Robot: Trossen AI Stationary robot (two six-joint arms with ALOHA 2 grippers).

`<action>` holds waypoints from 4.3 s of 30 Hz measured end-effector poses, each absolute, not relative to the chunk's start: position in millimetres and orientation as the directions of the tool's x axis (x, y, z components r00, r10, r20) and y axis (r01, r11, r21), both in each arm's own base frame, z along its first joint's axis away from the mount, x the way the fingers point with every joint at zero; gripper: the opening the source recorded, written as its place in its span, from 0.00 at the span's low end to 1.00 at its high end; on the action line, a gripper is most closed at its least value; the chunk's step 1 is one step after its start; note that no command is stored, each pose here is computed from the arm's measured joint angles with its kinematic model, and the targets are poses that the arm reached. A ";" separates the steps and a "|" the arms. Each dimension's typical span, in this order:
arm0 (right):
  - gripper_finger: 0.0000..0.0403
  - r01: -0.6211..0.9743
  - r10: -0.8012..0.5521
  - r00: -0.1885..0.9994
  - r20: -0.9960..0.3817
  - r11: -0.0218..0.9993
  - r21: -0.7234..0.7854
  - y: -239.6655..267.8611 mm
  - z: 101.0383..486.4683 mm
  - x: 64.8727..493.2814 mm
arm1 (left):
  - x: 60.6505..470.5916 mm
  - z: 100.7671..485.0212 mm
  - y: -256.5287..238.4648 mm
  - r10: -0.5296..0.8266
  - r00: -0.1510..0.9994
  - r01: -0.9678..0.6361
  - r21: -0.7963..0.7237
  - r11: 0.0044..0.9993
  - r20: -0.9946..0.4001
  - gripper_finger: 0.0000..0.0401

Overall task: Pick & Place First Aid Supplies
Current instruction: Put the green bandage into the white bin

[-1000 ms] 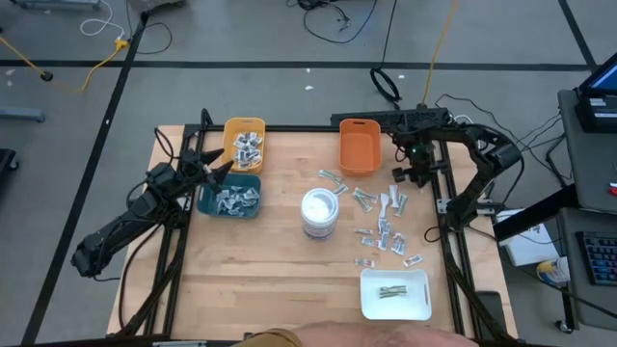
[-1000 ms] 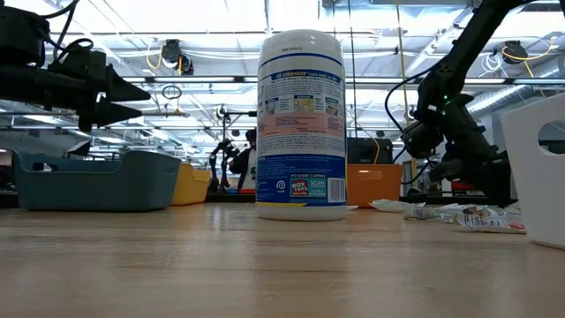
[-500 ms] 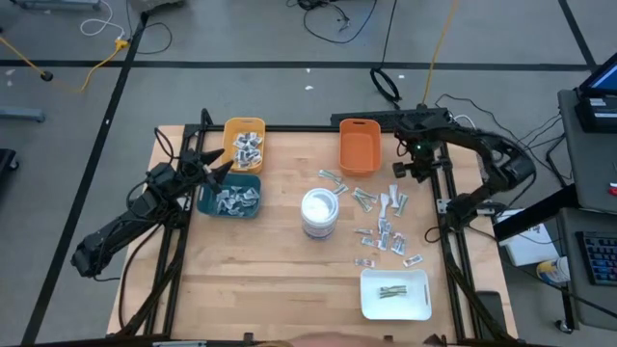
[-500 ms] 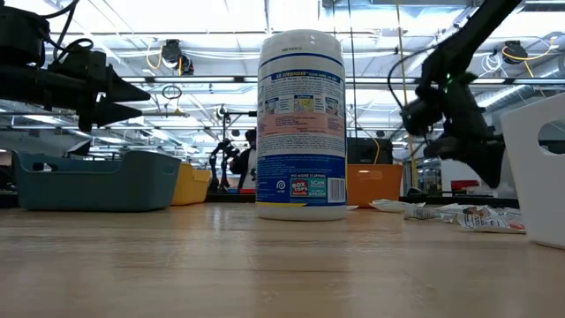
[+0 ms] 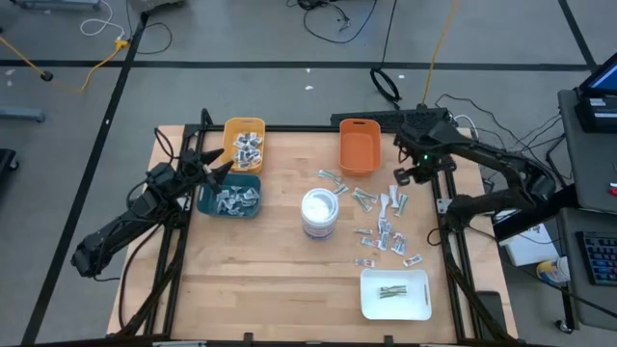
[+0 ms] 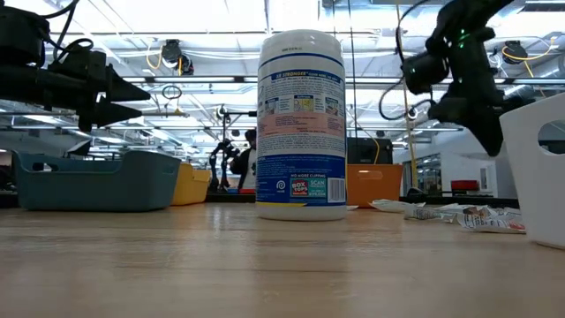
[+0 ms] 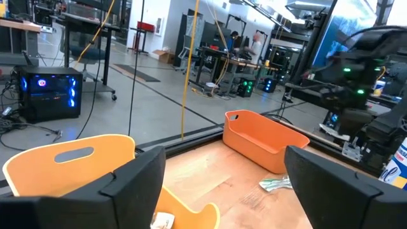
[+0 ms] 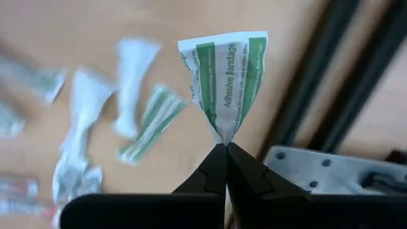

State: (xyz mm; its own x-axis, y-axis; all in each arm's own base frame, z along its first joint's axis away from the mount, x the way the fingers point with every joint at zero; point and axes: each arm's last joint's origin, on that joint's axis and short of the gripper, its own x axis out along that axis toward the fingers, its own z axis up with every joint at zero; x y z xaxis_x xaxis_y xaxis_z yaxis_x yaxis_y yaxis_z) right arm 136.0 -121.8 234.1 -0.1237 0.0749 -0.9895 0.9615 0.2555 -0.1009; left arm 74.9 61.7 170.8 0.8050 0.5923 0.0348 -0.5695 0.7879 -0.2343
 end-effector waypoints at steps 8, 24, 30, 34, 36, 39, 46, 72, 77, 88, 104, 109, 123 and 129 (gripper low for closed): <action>0.00 0.818 0.047 -0.093 -0.995 0.573 -0.049 -62.2 240.0 166.6 | 74.9 170.8 61.7 0.592 0.805 -0.569 -0.234 0.788 0.035 0.77; 0.00 0.339 0.189 0.176 -0.966 0.910 0.240 100.7 243.3 184.7 | 74.9 170.8 61.7 0.592 0.805 -0.570 -0.234 0.788 0.035 0.82; 0.00 0.166 0.345 0.316 -0.884 0.897 0.410 142.2 250.8 183.2 | 74.9 170.8 61.7 0.592 0.805 -0.569 -0.234 0.788 0.035 0.81; 0.00 0.126 0.391 0.338 -0.856 0.882 0.453 154.6 253.5 179.5 | 74.9 170.8 61.7 0.592 0.805 -0.569 -0.234 0.788 0.035 0.78; 0.00 0.145 0.385 0.324 -0.864 0.882 0.447 157.6 250.4 179.2 | 74.9 170.8 61.7 0.592 0.805 -0.570 -0.234 0.788 0.035 0.77; 0.00 0.167 0.352 0.288 -0.891 0.897 0.409 162.2 238.1 185.5 | 74.9 170.8 61.7 0.593 0.805 -0.570 -0.234 0.788 0.035 0.76; 0.00 0.128 0.266 0.184 -0.946 0.948 0.292 175.3 200.3 200.8 | 74.9 170.8 61.7 0.592 0.805 -0.569 -0.234 0.788 0.035 0.77; 0.58 0.346 0.238 0.315 -0.919 0.873 0.345 143.2 237.1 191.3 | 74.9 170.8 61.7 0.592 0.805 -0.569 -0.234 0.788 0.035 0.77; 0.59 0.356 0.249 0.359 -0.899 0.854 0.378 128.1 254.0 182.3 | 74.9 170.8 61.7 0.592 0.805 -0.569 -0.234 0.788 0.035 0.76; 0.54 0.544 0.086 0.496 -0.864 0.745 0.386 72.5 272.3 189.9 | 74.9 170.8 61.7 0.592 0.805 -0.570 -0.234 0.788 0.035 0.82; 0.52 0.951 -0.227 0.242 -0.943 0.250 0.184 -43.9 266.6 168.7 | 74.9 170.8 61.7 0.592 0.805 -0.570 -0.234 0.788 0.035 0.76; 0.52 0.978 -0.242 0.194 -0.951 0.126 0.167 -68.5 256.1 163.1 | 74.9 170.8 61.7 0.592 0.805 -0.569 -0.234 0.788 0.035 0.75; 0.52 0.986 -0.138 0.110 -0.984 0.141 0.090 -95.3 176.8 184.2 | 74.9 170.8 61.7 0.592 0.805 -0.569 -0.234 0.788 0.035 0.82; 0.52 0.993 -0.124 0.066 -0.990 0.108 0.053 -106.2 150.2 186.2 | 74.9 170.8 61.7 0.592 0.805 -0.570 -0.234 0.788 0.035 0.81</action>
